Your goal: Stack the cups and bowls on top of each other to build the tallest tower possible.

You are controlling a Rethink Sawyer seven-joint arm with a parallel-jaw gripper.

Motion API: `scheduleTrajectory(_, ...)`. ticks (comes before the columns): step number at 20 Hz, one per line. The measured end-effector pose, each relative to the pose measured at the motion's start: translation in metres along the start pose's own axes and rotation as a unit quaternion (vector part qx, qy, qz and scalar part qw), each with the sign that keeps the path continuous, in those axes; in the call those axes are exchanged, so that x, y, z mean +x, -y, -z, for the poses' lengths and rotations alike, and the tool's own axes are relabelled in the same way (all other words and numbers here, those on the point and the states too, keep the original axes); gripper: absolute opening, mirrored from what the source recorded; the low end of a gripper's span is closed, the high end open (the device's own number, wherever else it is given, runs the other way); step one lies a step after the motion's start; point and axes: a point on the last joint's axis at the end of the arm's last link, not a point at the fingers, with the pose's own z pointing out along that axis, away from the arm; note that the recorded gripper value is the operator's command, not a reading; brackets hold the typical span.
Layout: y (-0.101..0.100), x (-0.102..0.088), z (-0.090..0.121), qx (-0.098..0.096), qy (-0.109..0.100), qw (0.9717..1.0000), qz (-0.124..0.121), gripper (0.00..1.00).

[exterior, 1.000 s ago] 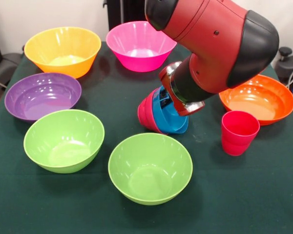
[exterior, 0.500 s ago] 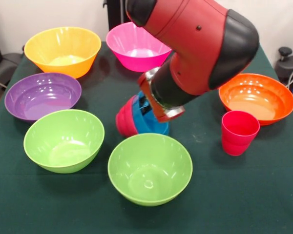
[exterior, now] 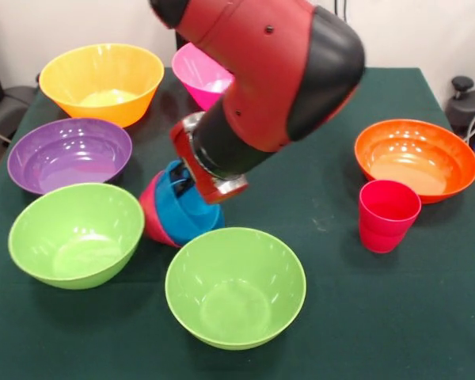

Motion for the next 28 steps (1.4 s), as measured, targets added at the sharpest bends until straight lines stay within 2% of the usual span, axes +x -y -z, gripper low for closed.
scheduleTrajectory(4, 0.012, -0.012, -0.008, -0.005, -0.007, 0.9999, -0.006, 0.00)
scheduleTrajectory(10, 0.036, -0.029, -0.017, -0.001, -0.017, 0.9998, -0.012, 0.00)
scheduleTrajectory(11, 0.045, -0.039, -0.023, 0.001, -0.018, 0.9998, -0.010, 0.00)
scheduleTrajectory(14, 0.056, -0.049, -0.030, 0.005, -0.020, 0.9998, -0.006, 0.00)
scheduleTrajectory(15, 0.068, -0.059, -0.040, 0.008, -0.024, 0.9997, -0.002, 0.00)
scheduleTrajectory(17, 0.073, -0.064, -0.045, 0.009, -0.027, 0.9996, 0.000, 0.00)
scheduleTrajectory(19, 0.087, -0.077, -0.058, 0.007, -0.037, 0.9992, 0.007, 0.00)
scheduleTrajectory(21, 0.090, -0.080, -0.061, 0.005, -0.040, 0.9991, 0.009, 0.00)
scheduleTrajectory(24, 0.097, -0.093, -0.071, -0.010, -0.054, 0.9983, 0.016, 0.00)
scheduleTrajectory(28, 0.092, -0.105, -0.079, -0.039, -0.067, 0.9967, 0.026, 0.00)
